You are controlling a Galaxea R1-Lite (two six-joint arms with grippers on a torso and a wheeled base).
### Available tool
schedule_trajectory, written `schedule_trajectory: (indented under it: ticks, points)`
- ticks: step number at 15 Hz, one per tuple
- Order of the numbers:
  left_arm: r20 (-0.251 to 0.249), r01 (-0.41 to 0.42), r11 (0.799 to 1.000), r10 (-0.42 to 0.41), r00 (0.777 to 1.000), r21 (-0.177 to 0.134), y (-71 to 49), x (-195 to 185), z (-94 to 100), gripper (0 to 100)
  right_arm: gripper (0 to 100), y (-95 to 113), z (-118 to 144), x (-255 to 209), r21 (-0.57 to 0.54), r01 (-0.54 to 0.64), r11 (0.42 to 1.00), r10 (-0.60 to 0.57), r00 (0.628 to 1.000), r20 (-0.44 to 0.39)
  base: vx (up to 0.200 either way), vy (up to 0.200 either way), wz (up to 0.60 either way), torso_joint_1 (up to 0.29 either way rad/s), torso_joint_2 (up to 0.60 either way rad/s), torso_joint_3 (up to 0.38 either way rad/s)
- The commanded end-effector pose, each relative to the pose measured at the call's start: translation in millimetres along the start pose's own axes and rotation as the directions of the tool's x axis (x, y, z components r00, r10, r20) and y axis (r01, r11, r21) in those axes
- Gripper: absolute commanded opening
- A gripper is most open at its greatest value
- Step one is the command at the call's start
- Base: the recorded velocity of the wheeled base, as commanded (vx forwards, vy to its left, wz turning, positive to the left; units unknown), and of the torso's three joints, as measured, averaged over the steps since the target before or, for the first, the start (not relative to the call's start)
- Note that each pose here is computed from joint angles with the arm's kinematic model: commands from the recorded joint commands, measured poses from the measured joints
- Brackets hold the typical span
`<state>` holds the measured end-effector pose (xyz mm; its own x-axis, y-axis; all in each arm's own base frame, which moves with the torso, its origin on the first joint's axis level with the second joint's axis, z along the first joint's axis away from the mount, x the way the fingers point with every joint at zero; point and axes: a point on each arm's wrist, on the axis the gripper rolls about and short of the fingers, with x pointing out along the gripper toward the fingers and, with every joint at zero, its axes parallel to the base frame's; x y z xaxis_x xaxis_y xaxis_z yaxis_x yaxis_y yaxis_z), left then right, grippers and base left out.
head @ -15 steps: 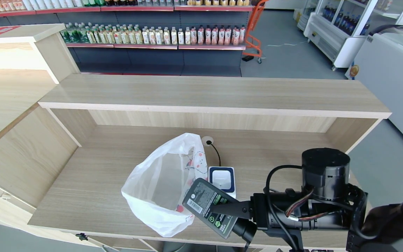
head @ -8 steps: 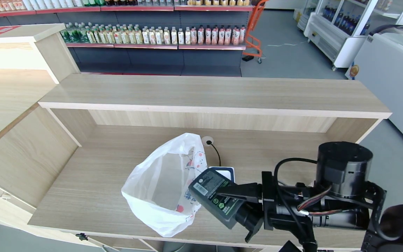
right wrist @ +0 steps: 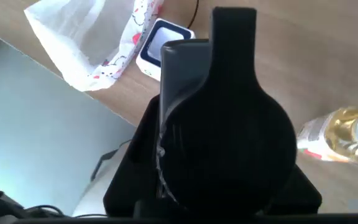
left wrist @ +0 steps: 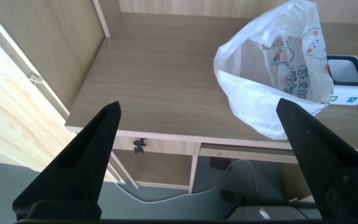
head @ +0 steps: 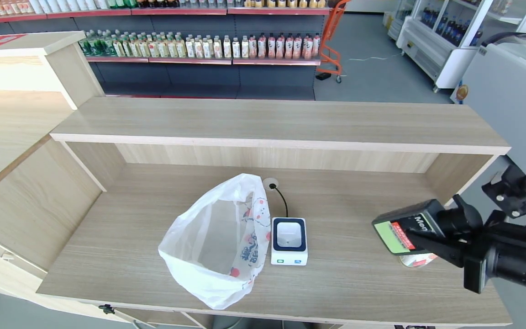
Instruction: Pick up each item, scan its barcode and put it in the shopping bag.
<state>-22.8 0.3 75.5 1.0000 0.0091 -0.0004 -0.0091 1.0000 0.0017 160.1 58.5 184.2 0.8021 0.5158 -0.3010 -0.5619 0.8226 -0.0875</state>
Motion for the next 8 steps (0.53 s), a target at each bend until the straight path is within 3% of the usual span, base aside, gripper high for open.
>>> schedule_trajectory:
  ticks: [1, 3, 5, 8]
  points:
    - [0.000, 0.000, 1.000, 0.000, 1.000, 0.000, 0.0, 0.0, 0.0, 100, 0, -11.8, 1.1, -12.8, 0.351, 0.114, 0.930, -0.084, 0.992, -0.099, 0.000, 0.000, 0.00, 0.000, 0.00, 0.000]
    - [0.000, 0.000, 1.000, 0.000, 1.000, 0.000, 0.0, 0.0, 0.0, 100, 0, -13.3, 8.7, 3.1, 0.499, 0.109, 0.860, -0.047, 0.990, -0.134, 0.000, 0.000, 0.00, 0.000, 0.00, 0.000]
    - [0.000, 0.000, 1.000, 0.000, 1.000, 0.000, 0.0, 0.0, 0.0, 100, 0, -19.9, 19.1, 19.0, 0.579, 0.118, 0.807, -0.047, 0.990, -0.136, 0.000, 0.000, 0.00, 0.000, 0.00, 0.000]
    - [0.000, 0.000, 1.000, 0.000, 1.000, 0.001, 0.0, 0.0, 0.0, 100, 0, -22.6, 21.2, 26.4, 0.619, 0.126, 0.775, -0.045, 0.988, -0.144, 0.000, 0.000, 0.00, 0.000, 0.00, 0.000]
